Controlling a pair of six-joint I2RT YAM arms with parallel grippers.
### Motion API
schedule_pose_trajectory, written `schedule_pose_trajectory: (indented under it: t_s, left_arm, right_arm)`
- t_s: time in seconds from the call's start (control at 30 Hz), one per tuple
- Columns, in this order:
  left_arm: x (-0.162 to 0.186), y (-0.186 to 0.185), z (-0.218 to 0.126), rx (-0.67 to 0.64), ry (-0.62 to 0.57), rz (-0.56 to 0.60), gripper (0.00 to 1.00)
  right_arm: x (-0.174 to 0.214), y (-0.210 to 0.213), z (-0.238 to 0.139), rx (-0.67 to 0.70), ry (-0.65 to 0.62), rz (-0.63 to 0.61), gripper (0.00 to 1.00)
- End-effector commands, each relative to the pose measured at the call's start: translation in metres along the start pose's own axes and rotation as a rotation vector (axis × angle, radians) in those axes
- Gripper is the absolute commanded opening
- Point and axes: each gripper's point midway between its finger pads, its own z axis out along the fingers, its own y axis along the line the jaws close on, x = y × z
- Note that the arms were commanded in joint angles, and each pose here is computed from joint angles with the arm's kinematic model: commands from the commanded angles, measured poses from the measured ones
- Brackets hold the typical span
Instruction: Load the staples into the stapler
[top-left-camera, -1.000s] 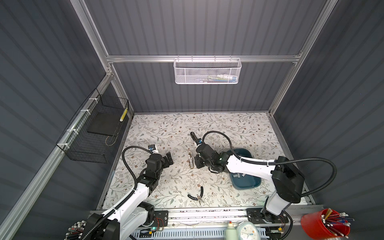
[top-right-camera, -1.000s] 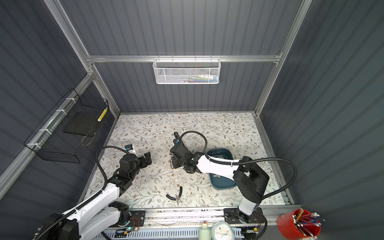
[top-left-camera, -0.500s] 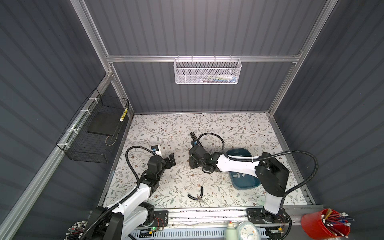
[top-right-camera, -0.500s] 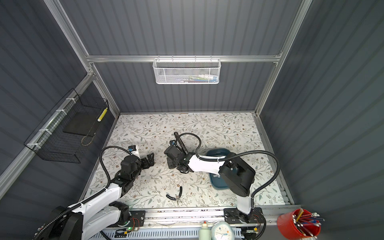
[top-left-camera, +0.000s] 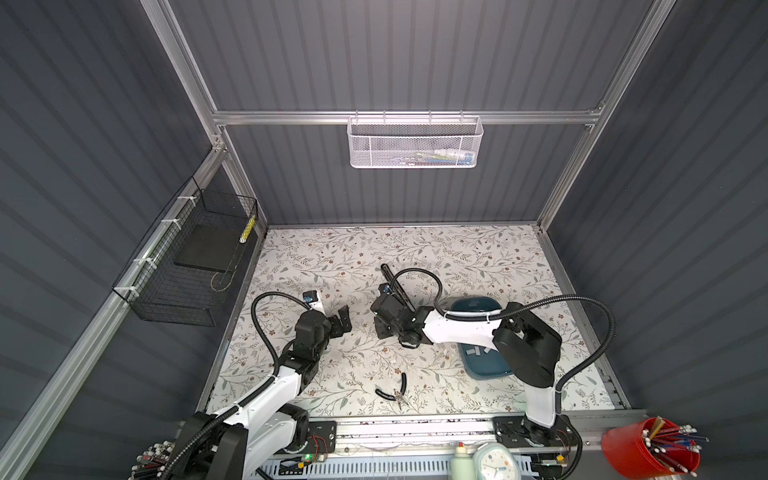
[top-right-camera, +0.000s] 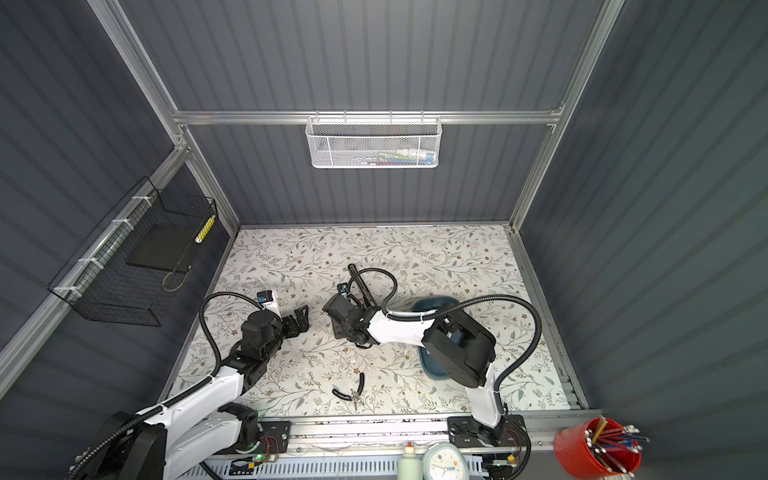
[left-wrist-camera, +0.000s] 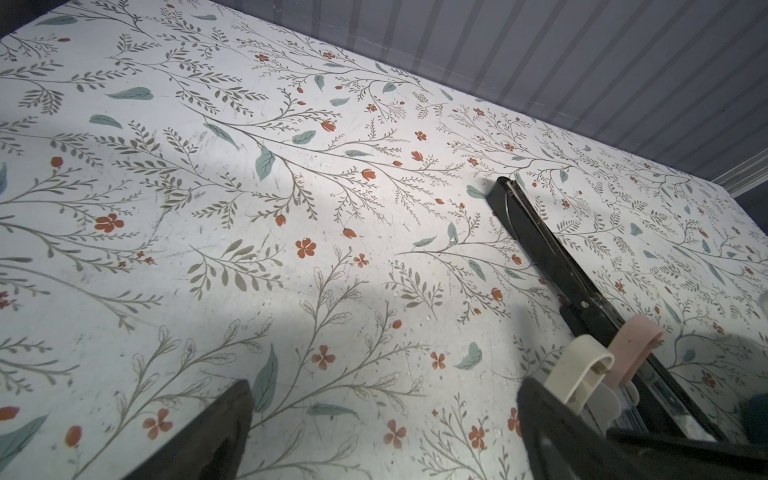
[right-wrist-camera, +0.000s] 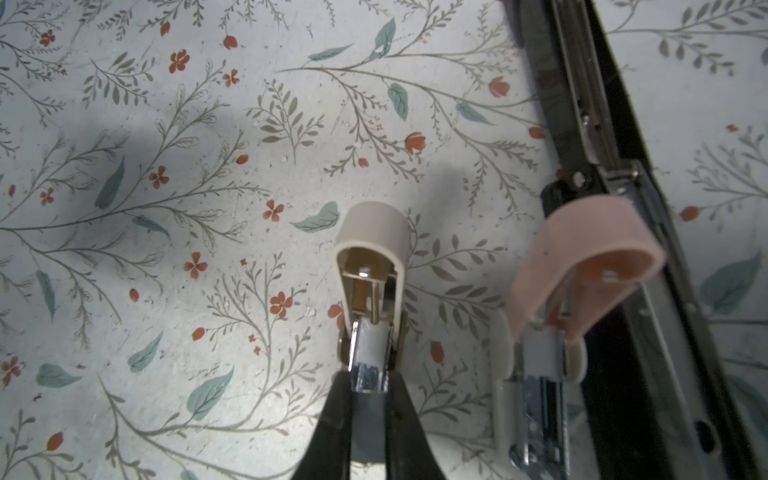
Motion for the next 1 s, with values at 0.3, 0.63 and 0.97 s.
schedule_pose_trajectory:
  t_s: [0.3,0.63,0.97]
  left_arm:
    - [-0.0022,-0.0008,-0.0012,0.011,-0.019,0.01,0.99]
    - [-0.0017,-0.0007,-0.0008,0.01,-0.017,0.008,0.99]
    - [-0.0019,-0.0013,-0.0008,0.014,-0.017,0.009,0.99]
  right_arm:
    - [-0.0053,0.0095,0.0021,0.008,-0.022,0.019,0.07]
    - [-0.0025,0.0095,0.0064,0.02,-0.012,0.027,0.07]
    - [0.0031,0.0084,0.0104,0.024,0.0,0.031,0.07]
